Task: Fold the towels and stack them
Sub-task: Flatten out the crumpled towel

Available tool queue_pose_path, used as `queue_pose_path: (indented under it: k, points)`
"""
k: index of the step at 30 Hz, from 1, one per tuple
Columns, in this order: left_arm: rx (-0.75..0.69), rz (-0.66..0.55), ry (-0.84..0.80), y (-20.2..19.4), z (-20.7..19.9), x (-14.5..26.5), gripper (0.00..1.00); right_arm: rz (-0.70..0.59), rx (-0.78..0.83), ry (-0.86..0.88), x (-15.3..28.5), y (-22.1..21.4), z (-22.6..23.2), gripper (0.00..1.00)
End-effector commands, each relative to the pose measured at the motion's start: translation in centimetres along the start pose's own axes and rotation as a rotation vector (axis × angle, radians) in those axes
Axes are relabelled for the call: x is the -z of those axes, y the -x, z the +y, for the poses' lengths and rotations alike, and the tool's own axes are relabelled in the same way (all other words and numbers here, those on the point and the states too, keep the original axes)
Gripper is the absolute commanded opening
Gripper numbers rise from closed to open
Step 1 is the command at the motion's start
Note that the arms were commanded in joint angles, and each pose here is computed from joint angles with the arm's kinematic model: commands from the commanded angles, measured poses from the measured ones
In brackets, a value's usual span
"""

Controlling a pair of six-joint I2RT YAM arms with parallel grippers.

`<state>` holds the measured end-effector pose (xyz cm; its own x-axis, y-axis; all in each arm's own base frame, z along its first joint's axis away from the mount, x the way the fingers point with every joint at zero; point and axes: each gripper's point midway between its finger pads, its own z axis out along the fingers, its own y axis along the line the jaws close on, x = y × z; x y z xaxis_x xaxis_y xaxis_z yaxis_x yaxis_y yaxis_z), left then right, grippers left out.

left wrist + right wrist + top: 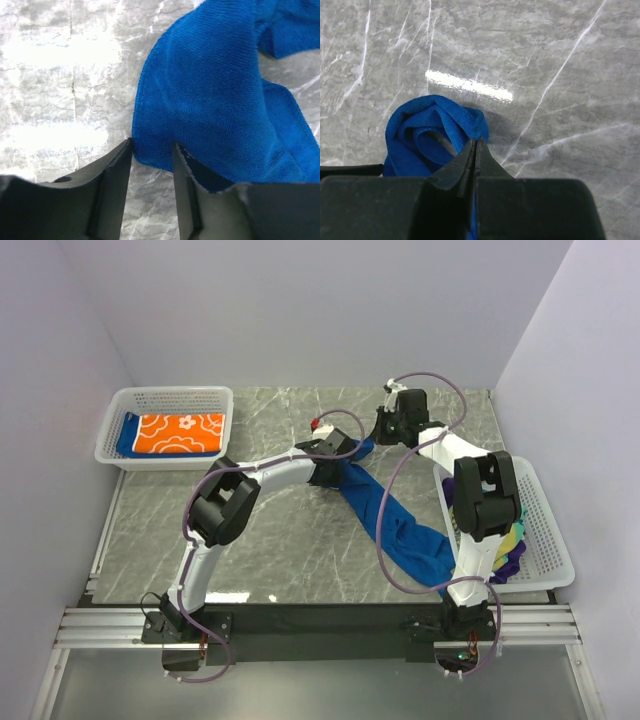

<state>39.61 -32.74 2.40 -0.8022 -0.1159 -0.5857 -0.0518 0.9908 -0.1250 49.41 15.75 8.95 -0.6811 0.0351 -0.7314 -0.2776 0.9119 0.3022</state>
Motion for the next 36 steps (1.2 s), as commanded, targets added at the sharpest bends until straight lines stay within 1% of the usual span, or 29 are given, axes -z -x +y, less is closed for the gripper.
queue_pose_path:
  k: [1,4,5,10,13,15,18,21,23,24,26,27,32,33,35,36]
  points:
    - [-0.046,0.184,0.122,-6.3,3.3,-1.0,0.43,-0.111,0.006,0.031,2.1,3.5,0.8,0.0]
    - [-0.037,0.206,0.122,-7.2,3.7,-1.2,0.37,-0.113,0.002,0.037,2.2,3.2,0.8,0.0]
    - [-0.038,0.207,0.13,-7.3,3.9,-1.3,0.29,-0.116,0.0,0.039,2.2,3.3,0.8,0.0]
    - [-0.045,0.206,0.149,-7.5,4.4,-1.6,0.14,-0.112,-0.005,0.039,2.2,3.1,0.6,0.0]
    - [-0.038,0.2,0.15,-7.3,4.8,-1.7,0.01,-0.117,-0.005,0.038,2.3,3.3,0.5,0.0]
    - [-0.04,0.204,0.157,-7.4,5.4,-1.8,0.01,-0.115,-0.006,0.033,2.4,3.3,0.4,0.0]
    - [-0.04,0.177,0.167,-6.4,6.5,-1.7,0.01,-0.124,-0.004,0.032,2.7,3.9,0.3,0.0]
    - [-0.05,0.098,0.171,-3.1,7.3,-0.7,0.01,-0.148,0.009,0.038,3.5,5.2,0.8,0.0]
    - [-0.047,0.013,0.176,0.3,7.7,0.5,0.01,-0.186,0.024,0.041,4.6,6.8,1.4,0.0]
    - [-0.079,-0.026,0.168,1.7,7.7,1.0,0.01,-0.2,0.028,0.04,5.1,7.4,1.5,0.0]
    - [-0.084,-0.135,0.175,5.8,7.7,3.2,0.01,-0.248,0.05,0.035,6.7,9.3,2.1,0.0]
    - [-0.122,-0.167,0.174,7.0,7.7,4.1,0.01,-0.268,0.063,0.035,7.3,10.1,2.3,0.0]
    - [-0.129,-0.423,0.137,15.8,7.2,11.0,0.01,-0.394,0.162,0.006,12.3,14.9,3.6,0.0]
    - [-0.152,-0.476,0.125,17.5,7.1,13.1,0.0,-0.418,0.17,-0.011,13.1,15.7,3.6,0.0]
    - [-0.14,-0.584,0.084,20.5,6.3,16.0,0.01,-0.48,0.199,-0.024,15.4,17.9,4.3,0.0]
    - [-0.155,-0.64,0.067,21.9,6.3,18.2,0.01,-0.502,0.202,-0.04,16.2,18.7,4.3,0.0]
